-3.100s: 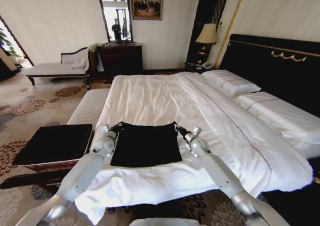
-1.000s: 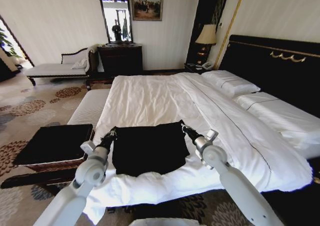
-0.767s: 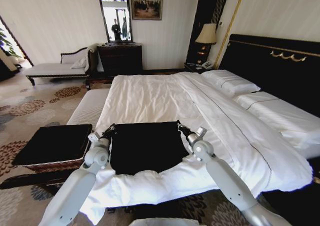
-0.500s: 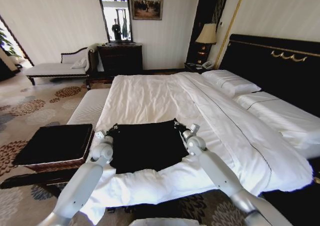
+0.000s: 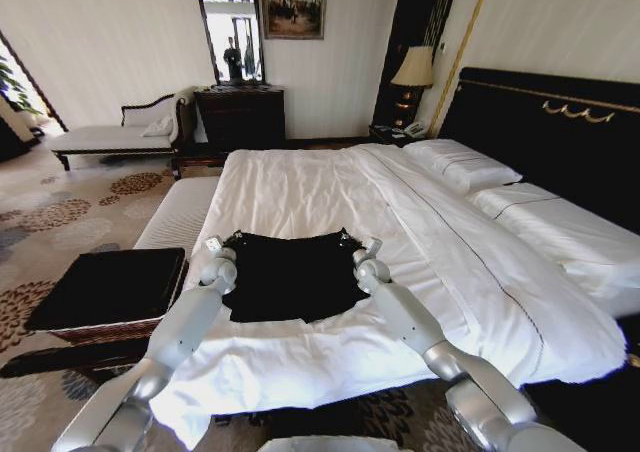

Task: Fold the clothes on the bed and place them into the basket.

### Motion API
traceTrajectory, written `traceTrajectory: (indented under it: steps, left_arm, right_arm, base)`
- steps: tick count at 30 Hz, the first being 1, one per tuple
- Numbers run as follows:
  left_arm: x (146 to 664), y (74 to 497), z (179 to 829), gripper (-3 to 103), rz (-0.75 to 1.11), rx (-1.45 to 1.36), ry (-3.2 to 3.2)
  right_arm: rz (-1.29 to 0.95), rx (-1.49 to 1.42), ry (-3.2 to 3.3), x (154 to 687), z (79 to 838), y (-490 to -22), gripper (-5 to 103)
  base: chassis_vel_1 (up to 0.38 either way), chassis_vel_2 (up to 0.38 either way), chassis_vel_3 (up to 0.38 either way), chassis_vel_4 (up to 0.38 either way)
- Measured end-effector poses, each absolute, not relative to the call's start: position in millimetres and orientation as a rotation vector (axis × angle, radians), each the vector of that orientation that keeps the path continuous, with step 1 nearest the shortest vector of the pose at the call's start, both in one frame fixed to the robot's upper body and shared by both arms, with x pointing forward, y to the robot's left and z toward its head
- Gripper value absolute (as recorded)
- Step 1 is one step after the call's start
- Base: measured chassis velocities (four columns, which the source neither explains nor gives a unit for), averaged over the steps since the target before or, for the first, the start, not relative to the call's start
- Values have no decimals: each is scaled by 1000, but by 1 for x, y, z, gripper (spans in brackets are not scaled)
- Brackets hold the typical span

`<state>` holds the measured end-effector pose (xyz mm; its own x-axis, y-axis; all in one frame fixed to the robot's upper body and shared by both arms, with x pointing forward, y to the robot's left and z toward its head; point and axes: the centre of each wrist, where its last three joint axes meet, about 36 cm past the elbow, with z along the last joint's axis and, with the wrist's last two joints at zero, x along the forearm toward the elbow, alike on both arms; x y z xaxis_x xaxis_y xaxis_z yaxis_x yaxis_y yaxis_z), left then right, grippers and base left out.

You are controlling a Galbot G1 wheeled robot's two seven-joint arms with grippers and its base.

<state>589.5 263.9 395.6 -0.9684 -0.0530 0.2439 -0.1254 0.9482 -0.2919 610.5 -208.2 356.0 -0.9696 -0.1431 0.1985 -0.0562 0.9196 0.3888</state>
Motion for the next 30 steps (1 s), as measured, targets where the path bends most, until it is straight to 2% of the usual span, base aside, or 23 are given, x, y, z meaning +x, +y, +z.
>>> traceTrajectory:
  steps: [6,16,18,30]
  left_arm:
    - [559,253,378,0,467,115,-2888]
    - [500,252,372,0,481,107,-2937]
    - [473,254,368,0,495,114,-2941]
    - [387,247,355,0,489,112,-2929]
  right_arm:
    - [-556,163,-2929,588,351,-210,0]
    - [-343,258,-3015,518,321,-221,0]
    - [-249,296,-3031,494,305,-218,0]
    - [-239,246,-3046,442,303,-230,0]
  base:
    - [0,0,0,0]
    - [0,0,0,0]
    - [0,0,0,0]
    - [0,0,0,0]
